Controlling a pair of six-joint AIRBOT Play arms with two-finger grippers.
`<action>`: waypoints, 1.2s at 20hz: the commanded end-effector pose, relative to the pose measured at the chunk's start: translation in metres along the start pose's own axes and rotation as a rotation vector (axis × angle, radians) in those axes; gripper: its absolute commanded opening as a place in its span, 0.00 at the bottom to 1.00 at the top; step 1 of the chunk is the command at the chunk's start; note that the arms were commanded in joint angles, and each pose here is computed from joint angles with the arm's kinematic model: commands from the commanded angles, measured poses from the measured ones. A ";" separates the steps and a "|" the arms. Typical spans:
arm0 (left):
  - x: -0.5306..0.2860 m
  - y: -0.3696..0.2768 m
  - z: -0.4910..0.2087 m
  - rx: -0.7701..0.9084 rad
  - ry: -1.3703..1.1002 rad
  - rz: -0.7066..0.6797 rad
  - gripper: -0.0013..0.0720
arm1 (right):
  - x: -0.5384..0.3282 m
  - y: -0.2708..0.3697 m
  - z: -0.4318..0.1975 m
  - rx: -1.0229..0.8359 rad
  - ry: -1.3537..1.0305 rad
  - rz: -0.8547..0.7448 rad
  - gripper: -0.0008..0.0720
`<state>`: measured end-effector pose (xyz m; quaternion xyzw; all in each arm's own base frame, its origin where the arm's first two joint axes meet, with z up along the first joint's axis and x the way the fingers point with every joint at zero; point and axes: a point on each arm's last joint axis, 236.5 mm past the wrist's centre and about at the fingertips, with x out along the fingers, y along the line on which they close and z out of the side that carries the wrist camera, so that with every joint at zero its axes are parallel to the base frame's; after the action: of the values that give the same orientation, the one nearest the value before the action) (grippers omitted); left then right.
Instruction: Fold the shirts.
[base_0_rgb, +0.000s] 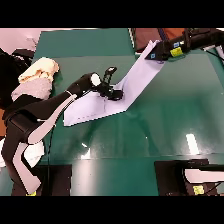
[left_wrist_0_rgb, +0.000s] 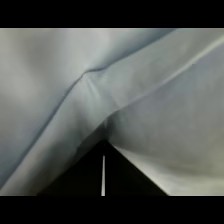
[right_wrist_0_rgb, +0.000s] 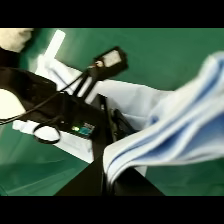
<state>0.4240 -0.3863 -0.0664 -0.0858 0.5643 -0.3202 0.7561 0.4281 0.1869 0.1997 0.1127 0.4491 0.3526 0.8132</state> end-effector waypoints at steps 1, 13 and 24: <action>-0.014 0.004 0.011 -0.024 -0.004 -0.002 0.05 | -0.001 0.032 0.009 -0.036 -0.017 0.031 0.03; -0.374 0.105 0.100 -0.009 -0.554 0.330 0.05 | 0.146 0.221 -0.037 -0.229 0.106 0.436 0.06; -0.441 0.084 0.074 0.033 -0.618 0.382 0.05 | 0.173 0.084 -0.057 -0.113 0.106 0.136 0.52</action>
<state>0.4606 -0.0686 0.2657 -0.0701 0.3131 -0.1262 0.9387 0.3828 0.4234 0.1325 0.0718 0.4229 0.5040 0.7497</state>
